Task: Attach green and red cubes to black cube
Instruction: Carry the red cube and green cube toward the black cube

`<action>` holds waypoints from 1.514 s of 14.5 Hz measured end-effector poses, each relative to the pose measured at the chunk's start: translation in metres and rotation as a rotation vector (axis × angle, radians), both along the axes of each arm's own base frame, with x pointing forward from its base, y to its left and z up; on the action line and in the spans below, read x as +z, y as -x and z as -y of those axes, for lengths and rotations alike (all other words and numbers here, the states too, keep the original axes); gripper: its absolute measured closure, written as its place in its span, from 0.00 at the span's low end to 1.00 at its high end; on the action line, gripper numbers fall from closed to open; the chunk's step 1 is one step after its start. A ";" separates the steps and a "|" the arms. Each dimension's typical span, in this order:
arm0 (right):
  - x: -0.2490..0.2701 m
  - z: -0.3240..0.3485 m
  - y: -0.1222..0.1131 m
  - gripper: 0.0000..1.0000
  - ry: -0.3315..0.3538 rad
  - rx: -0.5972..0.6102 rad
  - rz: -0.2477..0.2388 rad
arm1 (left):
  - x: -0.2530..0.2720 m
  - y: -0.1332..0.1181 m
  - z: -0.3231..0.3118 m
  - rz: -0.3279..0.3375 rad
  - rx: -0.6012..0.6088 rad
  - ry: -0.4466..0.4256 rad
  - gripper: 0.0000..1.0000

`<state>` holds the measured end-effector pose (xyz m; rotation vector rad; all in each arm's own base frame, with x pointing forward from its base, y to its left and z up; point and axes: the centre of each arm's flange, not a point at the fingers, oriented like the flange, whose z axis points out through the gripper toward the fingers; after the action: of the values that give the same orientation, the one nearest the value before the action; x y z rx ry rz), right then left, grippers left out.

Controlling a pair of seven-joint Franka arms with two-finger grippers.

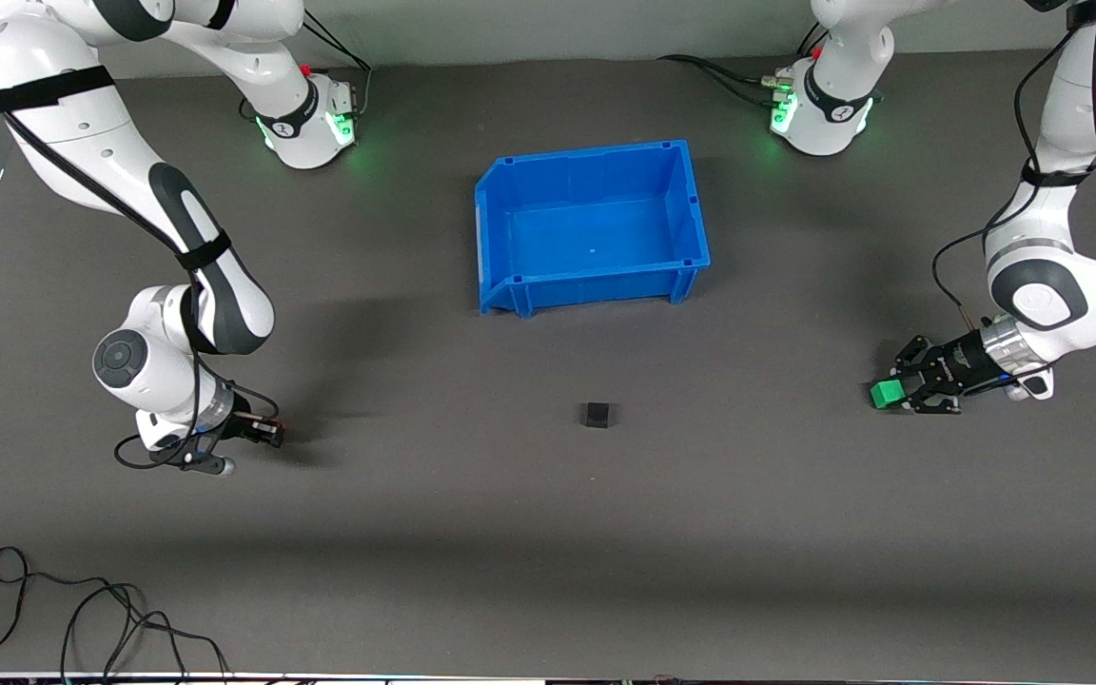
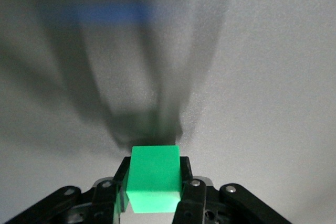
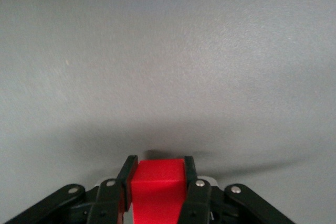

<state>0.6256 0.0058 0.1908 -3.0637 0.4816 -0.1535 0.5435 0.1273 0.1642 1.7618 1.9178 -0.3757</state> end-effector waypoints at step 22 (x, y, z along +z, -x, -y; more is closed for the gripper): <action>0.096 -0.342 -0.011 0.60 -0.139 -0.970 -0.076 | 0.075 -0.062 0.326 0.010 -0.095 -0.050 0.63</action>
<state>0.6370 0.3482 0.2870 -2.4259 1.8233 -0.0171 0.6057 -0.1992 0.2390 1.8881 1.8566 -0.3546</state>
